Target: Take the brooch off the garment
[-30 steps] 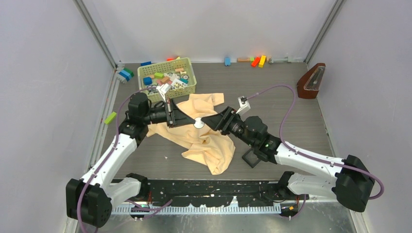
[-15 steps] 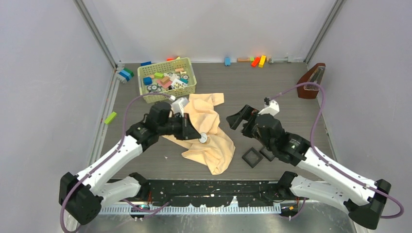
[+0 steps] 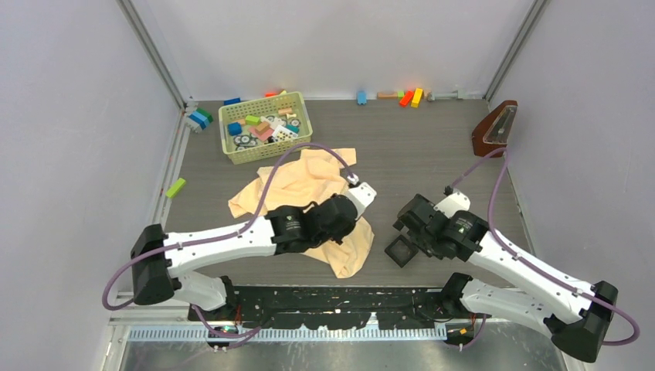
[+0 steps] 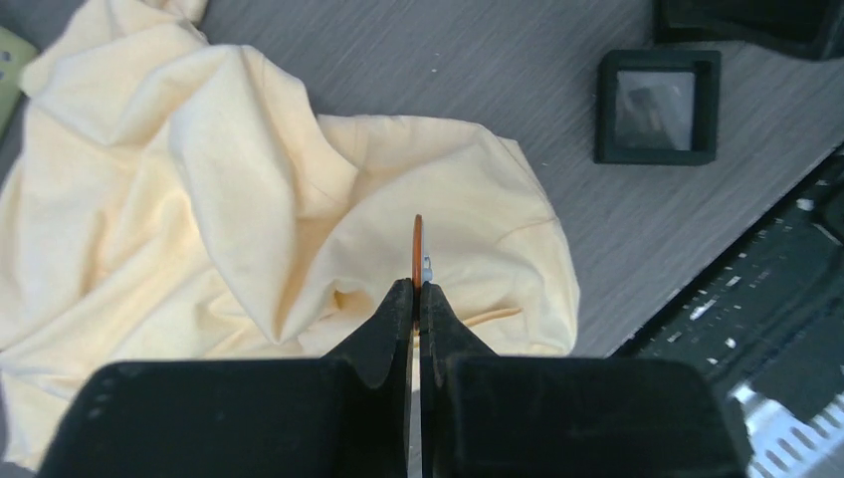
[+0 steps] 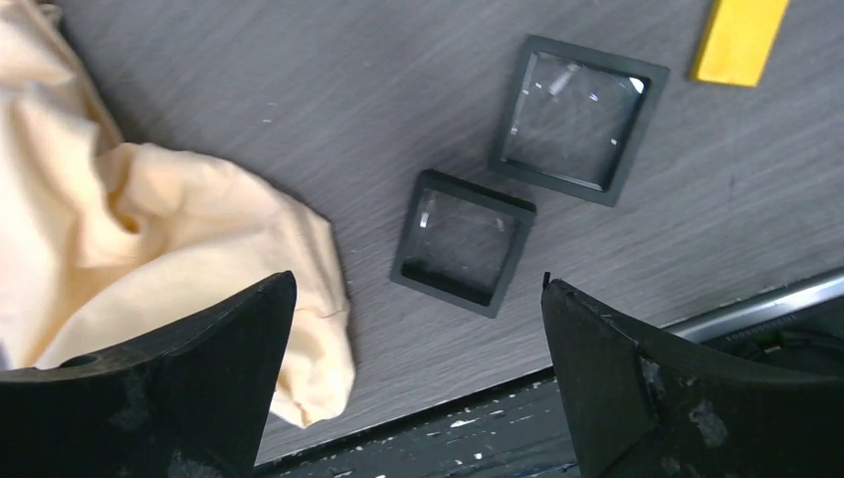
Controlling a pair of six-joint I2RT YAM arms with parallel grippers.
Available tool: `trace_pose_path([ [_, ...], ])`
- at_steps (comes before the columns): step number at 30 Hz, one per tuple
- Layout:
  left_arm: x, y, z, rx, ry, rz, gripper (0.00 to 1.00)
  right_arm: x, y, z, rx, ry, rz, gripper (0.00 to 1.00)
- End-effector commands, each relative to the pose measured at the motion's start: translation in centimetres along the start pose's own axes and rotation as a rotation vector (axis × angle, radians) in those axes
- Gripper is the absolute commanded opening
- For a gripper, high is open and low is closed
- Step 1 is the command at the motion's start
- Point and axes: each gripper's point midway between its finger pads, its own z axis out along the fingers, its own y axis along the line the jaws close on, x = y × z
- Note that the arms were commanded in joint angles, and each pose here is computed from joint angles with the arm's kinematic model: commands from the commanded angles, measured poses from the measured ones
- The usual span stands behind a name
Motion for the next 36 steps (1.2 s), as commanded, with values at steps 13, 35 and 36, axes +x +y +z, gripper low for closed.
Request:
trace_pose_path([
  [13,1.6,-0.6,1.1,-0.201,0.040,0.289,0.00,4.0,-0.8,6.5,0.069,0.162,0.104,1.00],
  [35,0.9,-0.3,-0.7,-0.155,-0.064,0.202,0.00,6.4,-3.3,8.7,0.219,0.234,0.002,0.96],
  [36,0.8,-0.3,-0.7,-0.153,-0.067,0.200,0.00,6.1,-3.2,8.5,0.213,0.229,0.003,0.96],
])
